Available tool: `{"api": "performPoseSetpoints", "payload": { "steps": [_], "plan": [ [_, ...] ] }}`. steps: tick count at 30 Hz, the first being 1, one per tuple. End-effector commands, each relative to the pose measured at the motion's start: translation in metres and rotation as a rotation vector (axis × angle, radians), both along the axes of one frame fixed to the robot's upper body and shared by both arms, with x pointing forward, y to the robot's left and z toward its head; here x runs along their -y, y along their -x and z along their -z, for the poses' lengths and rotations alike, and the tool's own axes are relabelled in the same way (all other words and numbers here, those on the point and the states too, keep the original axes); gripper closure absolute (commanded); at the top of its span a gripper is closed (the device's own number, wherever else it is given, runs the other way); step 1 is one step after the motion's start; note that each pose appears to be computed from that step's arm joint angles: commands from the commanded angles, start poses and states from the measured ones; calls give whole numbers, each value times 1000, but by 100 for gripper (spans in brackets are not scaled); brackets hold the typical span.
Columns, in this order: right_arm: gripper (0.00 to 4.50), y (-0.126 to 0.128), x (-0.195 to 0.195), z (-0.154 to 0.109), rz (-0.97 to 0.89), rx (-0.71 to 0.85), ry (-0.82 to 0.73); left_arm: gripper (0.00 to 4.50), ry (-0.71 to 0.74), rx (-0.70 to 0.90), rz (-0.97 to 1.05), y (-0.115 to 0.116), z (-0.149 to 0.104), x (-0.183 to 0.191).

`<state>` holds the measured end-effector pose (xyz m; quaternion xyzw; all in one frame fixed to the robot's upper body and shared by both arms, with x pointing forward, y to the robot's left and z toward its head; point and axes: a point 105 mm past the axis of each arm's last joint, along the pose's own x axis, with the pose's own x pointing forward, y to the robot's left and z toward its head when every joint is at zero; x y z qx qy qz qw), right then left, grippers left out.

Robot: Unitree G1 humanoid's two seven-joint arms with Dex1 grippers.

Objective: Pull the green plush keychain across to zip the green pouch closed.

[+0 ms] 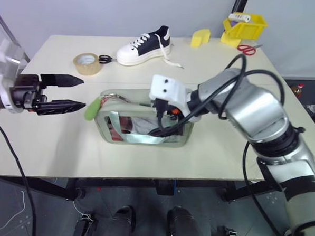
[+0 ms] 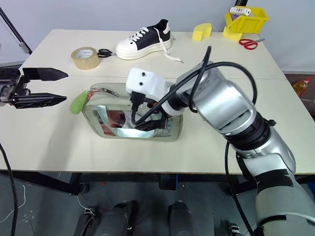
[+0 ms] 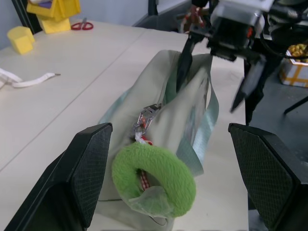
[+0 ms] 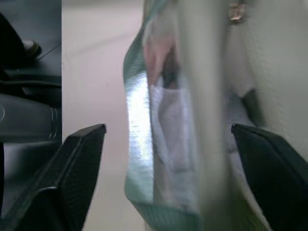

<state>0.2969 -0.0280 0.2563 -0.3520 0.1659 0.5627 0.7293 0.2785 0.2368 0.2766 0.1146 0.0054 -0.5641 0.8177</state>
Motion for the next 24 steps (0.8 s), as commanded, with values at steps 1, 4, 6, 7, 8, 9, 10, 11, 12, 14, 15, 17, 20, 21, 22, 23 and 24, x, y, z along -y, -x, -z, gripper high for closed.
{"api": "performPoseSetpoints", "payload": {
  "steps": [1, 4, 6, 7, 8, 9, 10, 11, 12, 14, 15, 17, 20, 21, 22, 23, 24],
  "plan": [
    [9, 1, 13, -32, -26, 49, -70, 36, -67, -20, 0, 7, 8, -7],
    [9, -4, 26, -43, -22, 46, -119, 36, -92, -43, -33, 6, 21, -13],
    [9, -6, 32, -46, -20, 58, -131, 36, -92, -47, -38, 6, 22, -14],
    [9, -7, 35, -48, -19, 70, -137, 36, -90, -45, -38, 7, 22, -14],
    [9, -8, 38, -48, -24, 85, -137, 36, -88, -43, -37, 7, 22, -13],
    [9, -8, 43, -46, -30, 102, -126, 36, -85, -41, -35, 7, 21, -12],
    [9, -7, 47, -44, -35, 113, -118, 36, -84, -41, -33, 8, 21, -12],
    [9, -8, 51, -41, -38, 126, -111, 36, -83, -41, -31, 8, 21, -11],
    [9, -8, 57, -38, -32, 127, -107, 36, -82, -39, -30, 8, 20, -11],
    [9, -13, 76, -23, 13, 128, -70, 36, -79, -35, -26, 9, 18, -10],
    [9, -13, 82, -17, 24, 123, -58, 36, -78, -33, -26, 8, 17, -9],
    [33, -12, 85, -11, 23, 110, -57, 36, -81, -32, -27, 8, 17, -9],
    [127, -11, 81, 1, 7, 107, -53, 36, -94, -22, -38, 3, 17, -9],
    [179, -11, 79, 3, 2, 107, -52, 36, -105, -20, -39, 2, 19, -8],
    [229, -11, 77, 4, 3, 105, -57, 36, -113, -18, -38, 1, 20, -8],
    [280, -12, 76, 4, 4, 104, -62, 36, -115, -18, -43, 0, 21, -7],
    [324, -13, 75, 5, 6, 105, -67, 36, -116, -14, -50, -2, 22, -6]
  ]
}}
